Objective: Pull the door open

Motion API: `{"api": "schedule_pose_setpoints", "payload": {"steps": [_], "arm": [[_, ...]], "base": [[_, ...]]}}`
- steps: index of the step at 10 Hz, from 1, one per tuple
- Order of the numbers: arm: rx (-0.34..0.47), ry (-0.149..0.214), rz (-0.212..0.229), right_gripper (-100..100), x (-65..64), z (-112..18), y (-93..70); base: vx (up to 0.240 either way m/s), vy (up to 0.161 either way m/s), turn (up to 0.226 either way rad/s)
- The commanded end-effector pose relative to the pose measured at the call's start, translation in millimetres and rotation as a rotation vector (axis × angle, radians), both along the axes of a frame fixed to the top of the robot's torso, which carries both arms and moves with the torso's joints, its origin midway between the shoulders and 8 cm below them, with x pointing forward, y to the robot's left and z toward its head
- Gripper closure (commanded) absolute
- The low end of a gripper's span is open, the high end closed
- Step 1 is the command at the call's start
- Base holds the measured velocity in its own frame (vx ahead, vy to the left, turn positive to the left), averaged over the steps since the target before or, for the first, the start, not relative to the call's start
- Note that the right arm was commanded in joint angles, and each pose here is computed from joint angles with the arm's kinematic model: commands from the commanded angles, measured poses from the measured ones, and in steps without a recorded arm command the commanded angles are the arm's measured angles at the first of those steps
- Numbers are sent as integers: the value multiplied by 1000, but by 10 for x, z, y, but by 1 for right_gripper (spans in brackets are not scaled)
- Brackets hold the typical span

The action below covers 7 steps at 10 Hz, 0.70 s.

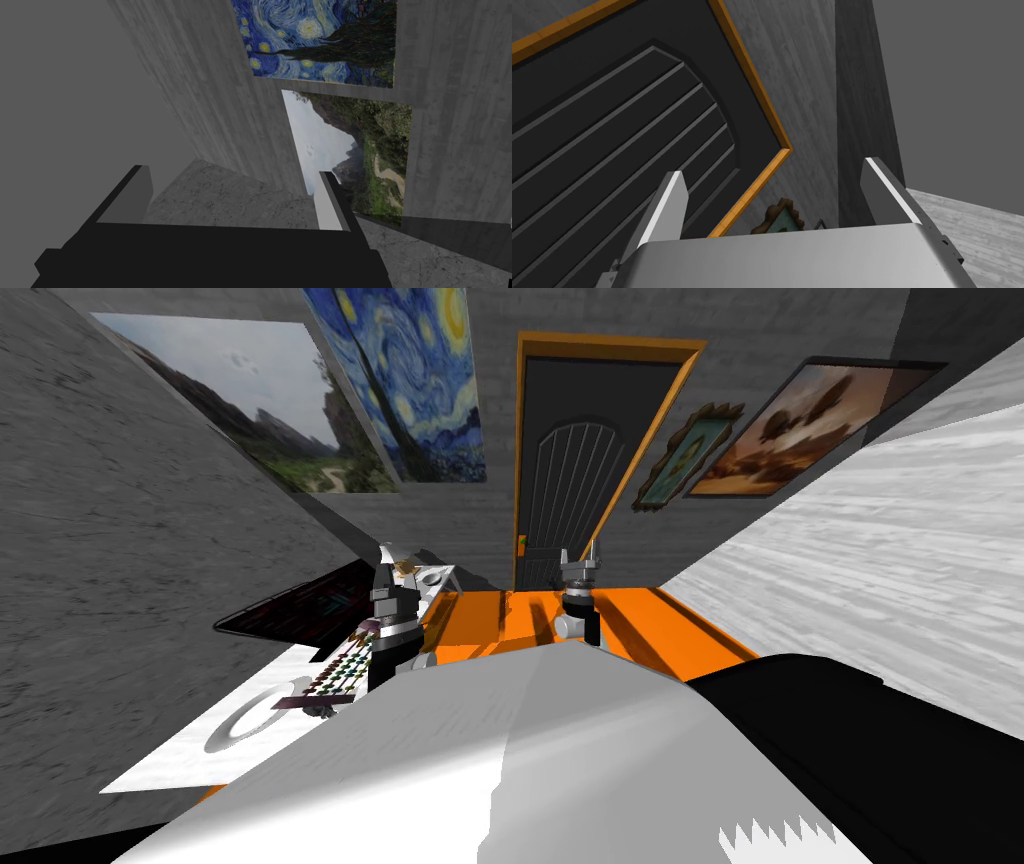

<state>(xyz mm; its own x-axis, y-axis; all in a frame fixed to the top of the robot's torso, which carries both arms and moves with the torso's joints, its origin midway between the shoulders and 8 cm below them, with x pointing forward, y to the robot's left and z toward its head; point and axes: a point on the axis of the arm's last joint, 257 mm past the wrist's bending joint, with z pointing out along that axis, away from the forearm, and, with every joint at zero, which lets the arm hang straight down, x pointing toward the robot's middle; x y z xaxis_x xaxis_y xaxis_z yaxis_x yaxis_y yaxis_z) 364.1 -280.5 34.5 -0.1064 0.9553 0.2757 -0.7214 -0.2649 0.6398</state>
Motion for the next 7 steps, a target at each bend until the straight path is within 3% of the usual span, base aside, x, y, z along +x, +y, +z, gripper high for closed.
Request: {"api": "schedule_pose_setpoints", "payload": {"steps": [1, 7], "arm": [[27, 23, 22, -100, 83, -123, -25], [138, 100, 92, -100, 404, -524, -194]], "base": [[105, -28, 54], [90, -17, 64]]}}
